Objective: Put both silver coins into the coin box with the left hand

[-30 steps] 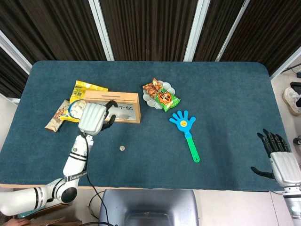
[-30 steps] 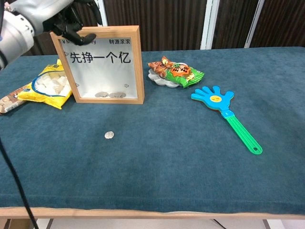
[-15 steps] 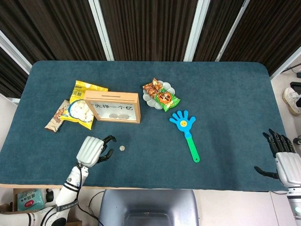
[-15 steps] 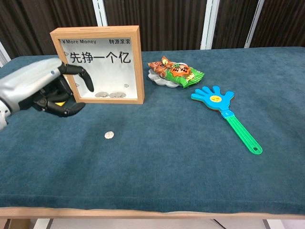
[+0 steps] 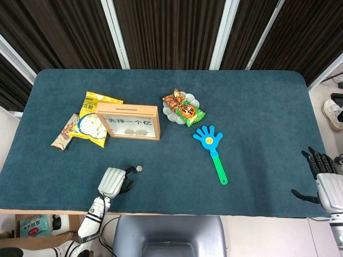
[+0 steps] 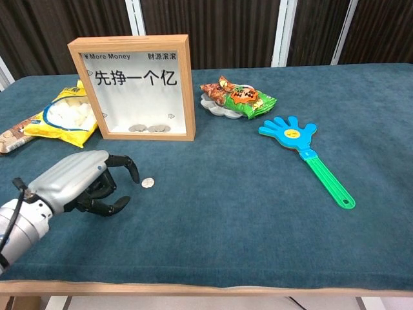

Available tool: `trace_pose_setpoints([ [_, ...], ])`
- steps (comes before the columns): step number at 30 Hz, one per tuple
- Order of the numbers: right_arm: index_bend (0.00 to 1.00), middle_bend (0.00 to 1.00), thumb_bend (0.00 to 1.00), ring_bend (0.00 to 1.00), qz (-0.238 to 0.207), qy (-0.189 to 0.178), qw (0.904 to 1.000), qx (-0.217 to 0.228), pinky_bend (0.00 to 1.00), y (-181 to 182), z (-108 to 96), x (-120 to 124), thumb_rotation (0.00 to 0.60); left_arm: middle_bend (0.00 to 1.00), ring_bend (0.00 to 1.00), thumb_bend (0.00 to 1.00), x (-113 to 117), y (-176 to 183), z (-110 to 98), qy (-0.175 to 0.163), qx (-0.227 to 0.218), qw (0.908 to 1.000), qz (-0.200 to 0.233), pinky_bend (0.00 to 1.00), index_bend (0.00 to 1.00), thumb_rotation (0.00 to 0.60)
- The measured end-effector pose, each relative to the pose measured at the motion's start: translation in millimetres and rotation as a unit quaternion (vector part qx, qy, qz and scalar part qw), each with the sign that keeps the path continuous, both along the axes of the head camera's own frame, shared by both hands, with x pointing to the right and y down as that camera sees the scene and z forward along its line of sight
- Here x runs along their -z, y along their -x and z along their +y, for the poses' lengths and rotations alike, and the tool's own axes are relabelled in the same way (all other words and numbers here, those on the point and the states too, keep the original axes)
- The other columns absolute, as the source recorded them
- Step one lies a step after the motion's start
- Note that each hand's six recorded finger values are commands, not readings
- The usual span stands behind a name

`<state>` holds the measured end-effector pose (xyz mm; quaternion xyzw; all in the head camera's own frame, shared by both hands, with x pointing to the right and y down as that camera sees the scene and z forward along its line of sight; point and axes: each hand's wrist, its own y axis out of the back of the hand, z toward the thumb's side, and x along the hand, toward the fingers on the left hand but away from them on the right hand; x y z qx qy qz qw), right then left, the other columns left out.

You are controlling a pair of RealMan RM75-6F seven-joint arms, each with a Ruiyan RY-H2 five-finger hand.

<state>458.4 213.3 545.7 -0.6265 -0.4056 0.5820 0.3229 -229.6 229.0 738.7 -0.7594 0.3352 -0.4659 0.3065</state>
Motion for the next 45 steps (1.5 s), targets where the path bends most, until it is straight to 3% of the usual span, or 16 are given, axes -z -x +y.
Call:
trace_pose_setpoints([
  [14,0.00,0.00,0.15,0.00,-0.005,-0.002,1.0000,-0.001,0.00,-1.8,1.5,3.8,0.600,1.00,1.00,0.41,-20.8,-12.7,-12.0,-0.010,0.021,0.9992,-0.032,1.00,0.41,0.600],
  [45,0.00,0.00,0.15,0.00,-0.011,-0.007,0.9999,0.003,0.00,-0.8,2.7,7.9,0.600,1.00,1.00,0.41,-27.4,-25.3,-15.1,-0.018,0.003,0.9985,-0.052,1.00,0.43,0.600],
])
